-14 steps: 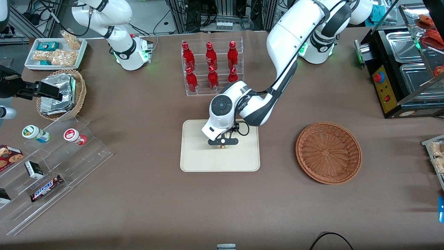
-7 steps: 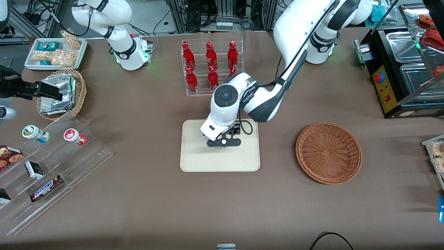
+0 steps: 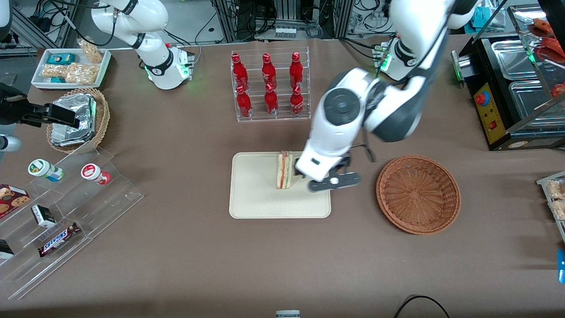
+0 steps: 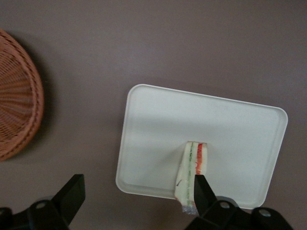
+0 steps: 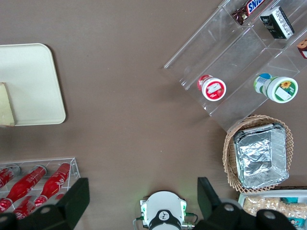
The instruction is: Place sandwich from basket to tray
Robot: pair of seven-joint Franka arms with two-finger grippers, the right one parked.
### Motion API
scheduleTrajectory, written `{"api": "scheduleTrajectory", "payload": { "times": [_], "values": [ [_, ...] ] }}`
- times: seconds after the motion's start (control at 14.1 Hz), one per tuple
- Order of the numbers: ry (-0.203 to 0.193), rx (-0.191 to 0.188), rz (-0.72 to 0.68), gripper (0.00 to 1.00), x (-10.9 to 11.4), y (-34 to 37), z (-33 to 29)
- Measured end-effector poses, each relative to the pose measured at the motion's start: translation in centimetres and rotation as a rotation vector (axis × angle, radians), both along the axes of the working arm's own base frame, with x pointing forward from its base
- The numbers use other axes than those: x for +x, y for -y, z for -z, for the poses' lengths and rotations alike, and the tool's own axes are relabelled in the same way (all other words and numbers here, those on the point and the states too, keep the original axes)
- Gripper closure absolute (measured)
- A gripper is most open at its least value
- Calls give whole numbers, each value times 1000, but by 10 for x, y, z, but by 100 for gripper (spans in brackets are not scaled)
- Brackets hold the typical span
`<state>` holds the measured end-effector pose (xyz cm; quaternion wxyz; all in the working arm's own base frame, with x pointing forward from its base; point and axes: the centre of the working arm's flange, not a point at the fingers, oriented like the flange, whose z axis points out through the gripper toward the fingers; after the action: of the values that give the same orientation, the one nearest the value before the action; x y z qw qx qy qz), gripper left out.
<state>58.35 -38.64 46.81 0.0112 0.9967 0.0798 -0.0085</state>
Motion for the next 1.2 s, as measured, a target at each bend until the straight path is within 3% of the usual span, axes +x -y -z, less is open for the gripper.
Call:
{"api": "scheduleTrajectory", "payload": {
  "times": [0.35, 0.71, 0.85, 1.2],
  "values": [
    [-87, 56, 23, 0, 17, -111, -51],
    [-171, 56, 131, 0, 21, -237, -94],
    [-182, 48, 172, 0, 14, -273, -113],
    [-176, 97, 186, 0, 4, -289, -132]
  ]
}}
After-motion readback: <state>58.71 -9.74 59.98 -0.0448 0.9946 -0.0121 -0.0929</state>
